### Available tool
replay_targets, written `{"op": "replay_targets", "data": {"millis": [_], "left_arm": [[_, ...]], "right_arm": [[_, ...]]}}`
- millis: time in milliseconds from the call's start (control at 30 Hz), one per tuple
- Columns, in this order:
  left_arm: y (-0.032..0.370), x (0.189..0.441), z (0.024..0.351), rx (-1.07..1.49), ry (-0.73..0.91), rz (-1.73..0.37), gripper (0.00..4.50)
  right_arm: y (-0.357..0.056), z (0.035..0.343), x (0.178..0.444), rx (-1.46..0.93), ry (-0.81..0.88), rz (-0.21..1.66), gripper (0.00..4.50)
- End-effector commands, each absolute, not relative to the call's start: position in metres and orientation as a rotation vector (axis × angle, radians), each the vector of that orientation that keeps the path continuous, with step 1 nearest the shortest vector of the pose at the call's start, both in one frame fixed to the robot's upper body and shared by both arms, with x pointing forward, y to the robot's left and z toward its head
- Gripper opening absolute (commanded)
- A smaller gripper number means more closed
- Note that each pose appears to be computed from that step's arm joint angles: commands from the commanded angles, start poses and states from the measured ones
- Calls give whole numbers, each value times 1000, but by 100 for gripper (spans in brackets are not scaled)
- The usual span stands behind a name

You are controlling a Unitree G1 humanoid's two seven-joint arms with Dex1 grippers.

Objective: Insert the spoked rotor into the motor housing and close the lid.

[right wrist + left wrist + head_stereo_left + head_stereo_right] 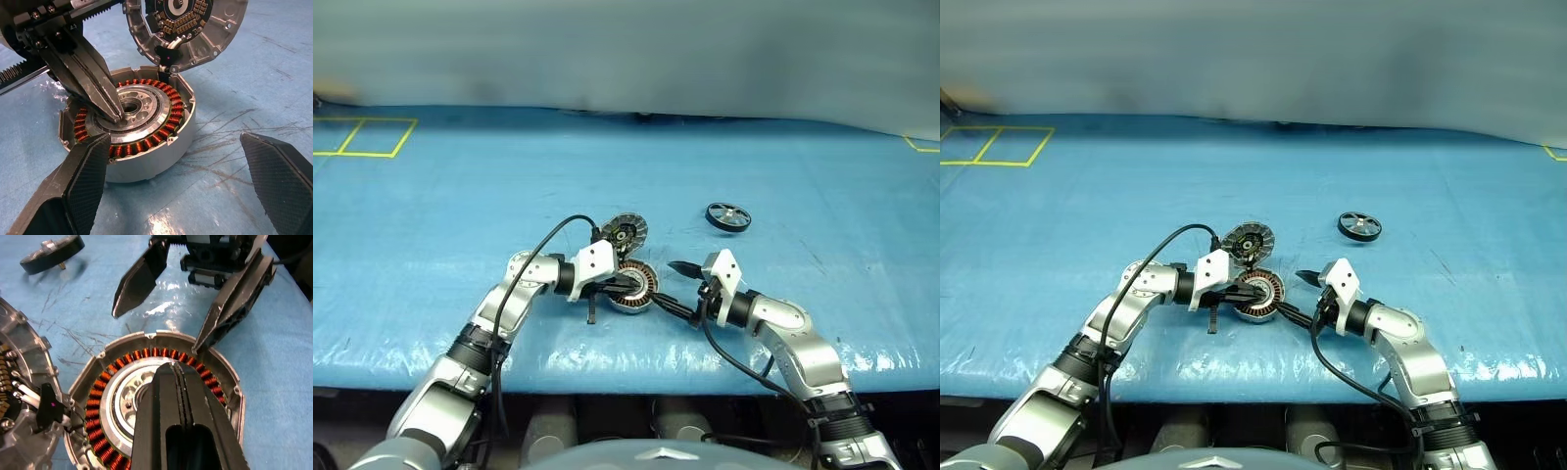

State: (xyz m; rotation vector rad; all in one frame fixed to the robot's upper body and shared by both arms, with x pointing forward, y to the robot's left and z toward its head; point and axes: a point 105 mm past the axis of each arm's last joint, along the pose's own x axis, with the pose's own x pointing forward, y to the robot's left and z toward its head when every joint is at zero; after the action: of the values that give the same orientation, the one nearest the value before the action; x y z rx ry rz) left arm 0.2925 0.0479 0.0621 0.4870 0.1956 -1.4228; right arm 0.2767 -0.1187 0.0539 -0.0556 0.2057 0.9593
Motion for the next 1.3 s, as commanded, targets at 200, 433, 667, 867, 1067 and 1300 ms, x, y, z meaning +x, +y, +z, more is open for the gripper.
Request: {"op": "replay_targets", "data": {"millis": [200,433,667,867,1067,1300], "left_arm": [[50,296,57,529,215,-1388,1],[46,292,90,347,55,-1363,1],[69,286,102,322,14,-1289,1],[87,282,91,298,21,-1218,1],[99,279,87,239,0,-1116,1],[108,283,79,227,-16,-1038,0]], "right_arm": [[-120,62,278,-68,161,950,443],[-119,66,279,-82,144,947,443],[-122,73,283,-129,112,919,443],[-135,78,298,-153,94,802,443],[-165,96,315,-239,73,601,443],[-214,124,337,-359,63,373,447]]}}
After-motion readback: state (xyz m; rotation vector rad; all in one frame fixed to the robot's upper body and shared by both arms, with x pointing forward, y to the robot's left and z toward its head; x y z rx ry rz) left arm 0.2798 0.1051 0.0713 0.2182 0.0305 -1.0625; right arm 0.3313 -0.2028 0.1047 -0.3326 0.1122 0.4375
